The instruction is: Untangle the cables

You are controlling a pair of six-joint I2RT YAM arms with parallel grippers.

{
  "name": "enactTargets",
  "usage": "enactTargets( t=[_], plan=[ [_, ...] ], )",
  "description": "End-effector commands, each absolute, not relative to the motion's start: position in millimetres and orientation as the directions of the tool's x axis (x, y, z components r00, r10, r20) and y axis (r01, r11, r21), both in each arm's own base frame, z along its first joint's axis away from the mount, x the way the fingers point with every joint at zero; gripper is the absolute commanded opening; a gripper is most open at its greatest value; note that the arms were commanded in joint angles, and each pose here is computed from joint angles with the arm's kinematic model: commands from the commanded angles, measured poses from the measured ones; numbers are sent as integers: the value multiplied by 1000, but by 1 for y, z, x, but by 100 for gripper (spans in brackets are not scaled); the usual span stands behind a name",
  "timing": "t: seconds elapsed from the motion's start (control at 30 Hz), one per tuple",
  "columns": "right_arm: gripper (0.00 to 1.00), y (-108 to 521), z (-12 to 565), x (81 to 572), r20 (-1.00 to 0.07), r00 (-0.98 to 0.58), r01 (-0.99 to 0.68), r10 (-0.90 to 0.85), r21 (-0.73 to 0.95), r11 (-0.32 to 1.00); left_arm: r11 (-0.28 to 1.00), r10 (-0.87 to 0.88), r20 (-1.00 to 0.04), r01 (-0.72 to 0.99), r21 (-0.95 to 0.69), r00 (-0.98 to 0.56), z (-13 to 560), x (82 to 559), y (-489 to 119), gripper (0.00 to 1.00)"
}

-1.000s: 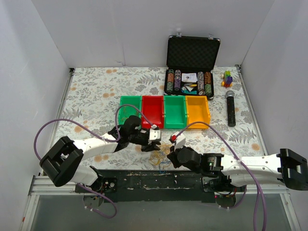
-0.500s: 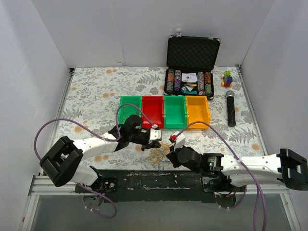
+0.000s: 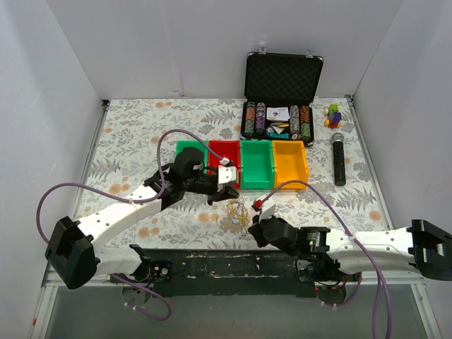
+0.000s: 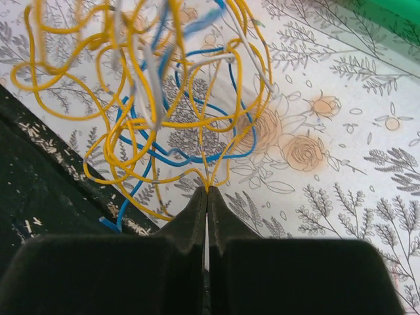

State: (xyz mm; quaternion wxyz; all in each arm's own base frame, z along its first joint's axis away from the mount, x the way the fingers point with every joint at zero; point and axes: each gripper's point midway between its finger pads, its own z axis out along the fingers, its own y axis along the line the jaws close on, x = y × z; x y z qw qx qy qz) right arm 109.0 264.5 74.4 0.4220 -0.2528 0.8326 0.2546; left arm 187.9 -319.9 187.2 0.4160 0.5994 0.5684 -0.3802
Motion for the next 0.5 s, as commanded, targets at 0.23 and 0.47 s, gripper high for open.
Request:
enactTargets(
  t=[0.23,0.47],
  plan=[
    [15,241,90,120,-855,-499,-569,-139,202,797,99,291,-956,993,72,41,267,198,-306,0],
    [59,251,144,126,-912,-410,-616,-37,247,748,123,266,-963,990,67,32,281,204,-307,0]
  ],
)
